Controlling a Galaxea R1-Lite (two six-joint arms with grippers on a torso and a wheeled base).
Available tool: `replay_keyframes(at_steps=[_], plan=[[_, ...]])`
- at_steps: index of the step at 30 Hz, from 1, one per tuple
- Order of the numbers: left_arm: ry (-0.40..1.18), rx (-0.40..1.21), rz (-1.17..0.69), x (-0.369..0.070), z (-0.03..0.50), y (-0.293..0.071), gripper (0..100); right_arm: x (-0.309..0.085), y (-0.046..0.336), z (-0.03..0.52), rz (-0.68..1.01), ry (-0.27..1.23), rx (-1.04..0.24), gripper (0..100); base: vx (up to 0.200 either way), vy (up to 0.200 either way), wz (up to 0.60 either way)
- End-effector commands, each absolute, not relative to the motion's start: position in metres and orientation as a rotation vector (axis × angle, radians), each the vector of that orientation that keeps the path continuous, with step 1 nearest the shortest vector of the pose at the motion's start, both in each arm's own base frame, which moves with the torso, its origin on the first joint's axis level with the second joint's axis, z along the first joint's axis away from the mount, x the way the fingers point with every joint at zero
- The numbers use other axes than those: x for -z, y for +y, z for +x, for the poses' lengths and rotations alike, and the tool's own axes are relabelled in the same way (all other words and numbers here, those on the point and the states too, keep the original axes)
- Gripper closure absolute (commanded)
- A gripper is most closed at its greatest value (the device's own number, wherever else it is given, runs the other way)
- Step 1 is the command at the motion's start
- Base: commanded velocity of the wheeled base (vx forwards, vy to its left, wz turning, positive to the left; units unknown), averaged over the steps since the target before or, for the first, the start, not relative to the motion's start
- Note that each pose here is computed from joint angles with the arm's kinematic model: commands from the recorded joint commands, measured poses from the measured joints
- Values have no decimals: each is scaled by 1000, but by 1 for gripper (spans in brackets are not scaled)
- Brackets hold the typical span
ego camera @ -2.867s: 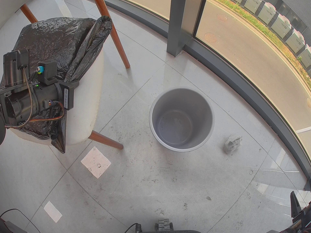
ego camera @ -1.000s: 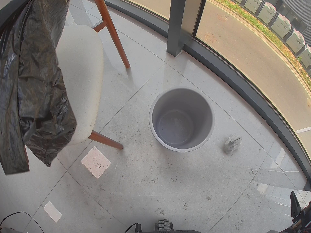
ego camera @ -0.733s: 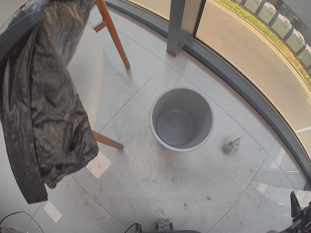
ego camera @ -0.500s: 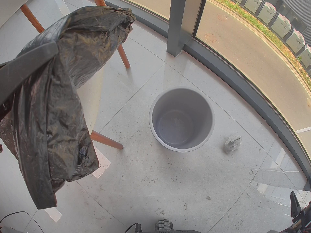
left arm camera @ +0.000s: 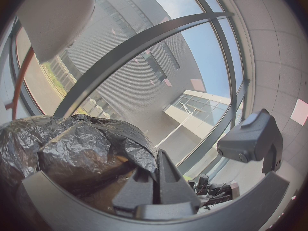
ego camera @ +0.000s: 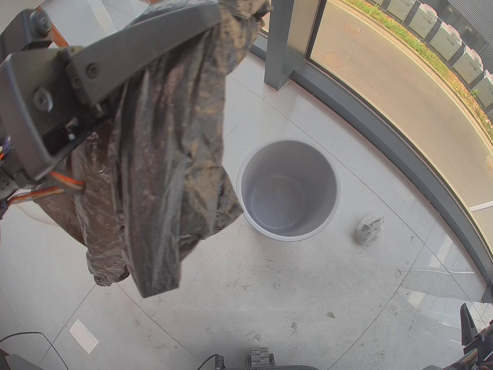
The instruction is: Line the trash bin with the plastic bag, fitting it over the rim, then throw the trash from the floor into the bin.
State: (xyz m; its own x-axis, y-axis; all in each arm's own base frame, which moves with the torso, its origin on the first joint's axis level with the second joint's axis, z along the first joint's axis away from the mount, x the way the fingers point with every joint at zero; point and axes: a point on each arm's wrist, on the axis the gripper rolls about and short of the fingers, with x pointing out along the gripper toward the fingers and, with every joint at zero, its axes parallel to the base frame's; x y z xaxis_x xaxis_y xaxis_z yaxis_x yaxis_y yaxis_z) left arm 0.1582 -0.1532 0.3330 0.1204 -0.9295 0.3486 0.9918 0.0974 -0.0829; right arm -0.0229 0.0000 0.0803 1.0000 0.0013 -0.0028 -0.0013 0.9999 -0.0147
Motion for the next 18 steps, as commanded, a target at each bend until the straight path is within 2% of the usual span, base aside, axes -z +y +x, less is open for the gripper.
replay_keyframes(at_steps=[1,13,18], plan=[[-178,1502,-358,-325,172,-186,100,-76,0,-22,-15,9,-2,0,0,0,0],[-188,1658,-355,-318,176,-228,100,-76,0,-22,-15,9,-2,0,0,0,0],[-95,1711,-410,-315,180,-233,100,-76,0,-22,-15,9,-2,0,0,0,0]])
